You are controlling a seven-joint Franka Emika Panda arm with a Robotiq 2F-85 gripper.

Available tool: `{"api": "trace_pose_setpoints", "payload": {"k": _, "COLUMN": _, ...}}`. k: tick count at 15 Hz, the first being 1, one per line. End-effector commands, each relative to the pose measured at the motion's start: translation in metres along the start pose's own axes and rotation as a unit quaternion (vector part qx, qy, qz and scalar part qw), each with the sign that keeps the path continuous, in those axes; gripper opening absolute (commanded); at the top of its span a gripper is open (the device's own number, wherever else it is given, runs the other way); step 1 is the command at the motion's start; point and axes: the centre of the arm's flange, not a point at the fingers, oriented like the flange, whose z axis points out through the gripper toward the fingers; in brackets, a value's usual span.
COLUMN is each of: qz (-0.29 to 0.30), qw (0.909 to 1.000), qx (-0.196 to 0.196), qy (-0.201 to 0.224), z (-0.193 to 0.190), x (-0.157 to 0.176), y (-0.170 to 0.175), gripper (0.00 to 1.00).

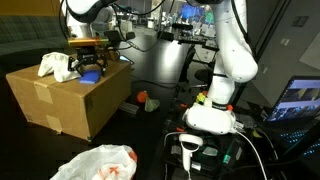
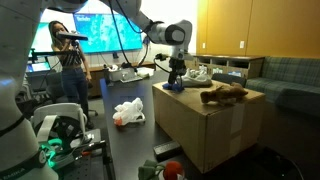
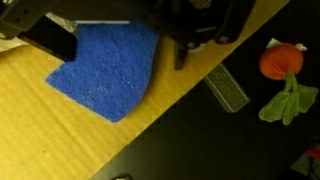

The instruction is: Pick up all the objects from the table and put them on the box, then pick up all the objects from the box and put them on the table

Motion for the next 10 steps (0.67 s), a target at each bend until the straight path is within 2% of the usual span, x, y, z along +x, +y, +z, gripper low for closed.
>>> {"api": "trace_pose_setpoints", "payload": {"k": 1, "qz": 0.011, "qw": 0.9998, "qx": 0.016, "qy": 0.008, "z": -0.015, "x": -0.006, "y": 0.013, "gripper": 1.0}}
{"api": "trace_pose_setpoints", "payload": {"k": 10, "qz": -0.011, "qw": 0.9996, "qx": 0.021, "qy": 0.018, "z": -0.027, "x": 0.002, "y": 0.0, "gripper": 1.0}}
